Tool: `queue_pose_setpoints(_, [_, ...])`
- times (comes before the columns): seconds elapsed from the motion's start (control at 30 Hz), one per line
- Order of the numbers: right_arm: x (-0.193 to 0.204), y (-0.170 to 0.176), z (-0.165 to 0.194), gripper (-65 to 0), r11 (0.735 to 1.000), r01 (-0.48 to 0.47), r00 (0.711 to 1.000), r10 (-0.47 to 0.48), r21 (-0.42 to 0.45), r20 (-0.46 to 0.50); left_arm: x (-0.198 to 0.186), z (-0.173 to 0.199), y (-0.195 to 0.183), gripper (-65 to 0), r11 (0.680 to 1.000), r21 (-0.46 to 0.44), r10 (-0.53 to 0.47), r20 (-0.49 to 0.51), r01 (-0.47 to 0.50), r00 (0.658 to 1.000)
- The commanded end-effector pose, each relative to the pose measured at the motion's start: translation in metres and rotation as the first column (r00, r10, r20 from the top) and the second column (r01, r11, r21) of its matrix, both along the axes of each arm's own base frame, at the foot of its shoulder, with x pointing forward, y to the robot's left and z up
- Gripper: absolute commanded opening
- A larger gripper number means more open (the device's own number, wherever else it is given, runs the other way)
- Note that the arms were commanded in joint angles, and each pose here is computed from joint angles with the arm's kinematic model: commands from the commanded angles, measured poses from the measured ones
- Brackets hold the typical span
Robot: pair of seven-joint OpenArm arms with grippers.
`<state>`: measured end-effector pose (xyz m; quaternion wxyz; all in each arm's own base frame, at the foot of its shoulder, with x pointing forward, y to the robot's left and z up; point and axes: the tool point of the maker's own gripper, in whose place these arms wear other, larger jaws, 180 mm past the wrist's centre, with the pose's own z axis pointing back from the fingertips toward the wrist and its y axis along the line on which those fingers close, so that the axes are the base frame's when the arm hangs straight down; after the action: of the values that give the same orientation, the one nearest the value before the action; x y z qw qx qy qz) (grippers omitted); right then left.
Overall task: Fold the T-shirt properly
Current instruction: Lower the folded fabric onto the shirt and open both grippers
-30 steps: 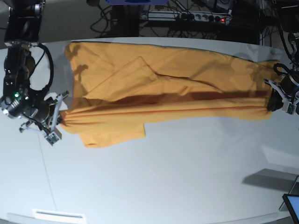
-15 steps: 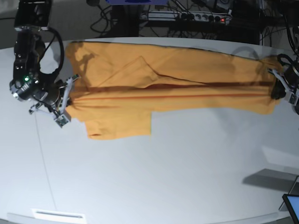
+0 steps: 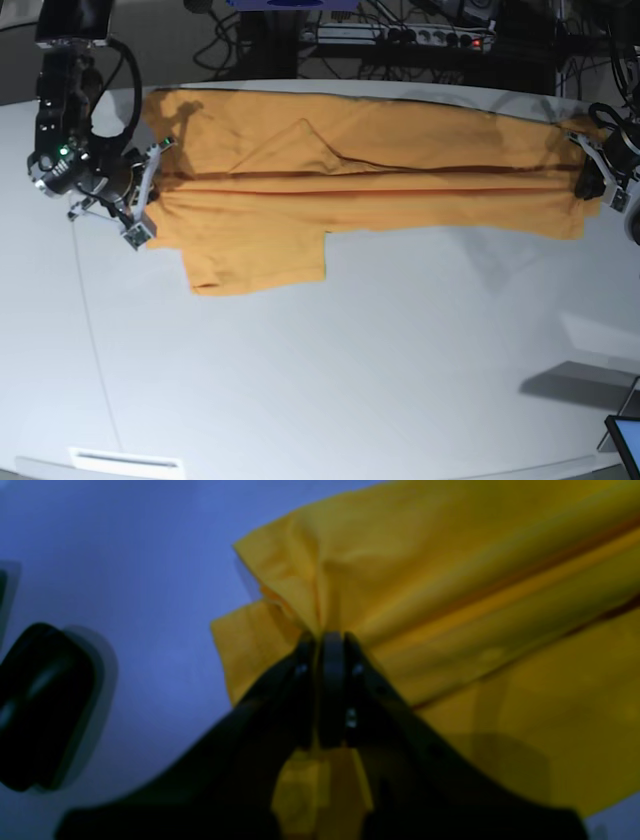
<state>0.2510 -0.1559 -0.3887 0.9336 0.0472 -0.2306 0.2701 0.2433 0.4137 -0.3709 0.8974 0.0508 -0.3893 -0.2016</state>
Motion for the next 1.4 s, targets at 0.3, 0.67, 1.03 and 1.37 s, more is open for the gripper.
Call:
queue_pose_setpoints(0.3, [-0.008, 0.006, -0.014, -64.1, 0.999, 0.026, 0.999, -0.024, 0.031, -0.045, -0.026, -0.026, 0.029, -65.0, 0.982, 0.188, -0.006, -0.143, 0.033, 0.990])
queue_pose_setpoints(0.67, [-0.013, -0.005, -0.018, -44.4, 0.997, 0.070, 0.997, -0.068, 0.037, -0.048, -0.014, 0.007, 0.049, -65.0, 0.974, 0.210, 0.084, -0.005, -0.081, 0.996])
queue_pose_setpoints(1.03, [-0.013, -0.012, -0.012, -44.1, 0.996, 0.081, 0.996, -0.081, 0.024, -0.034, -0.016, 0.011, 0.041, -30.1, 0.973, 0.225, 0.052, -0.005, -0.050, 0.999])
queue_pose_setpoints(1.37, [-0.004, -0.026, 0.005, -44.1, 0.987, 0.160, 0.987, -0.160, 0.002, 0.018, -0.015, 0.037, 0.066, -15.3, 0.961, 0.236, 0.128, 0.077, -0.143, 0.989])
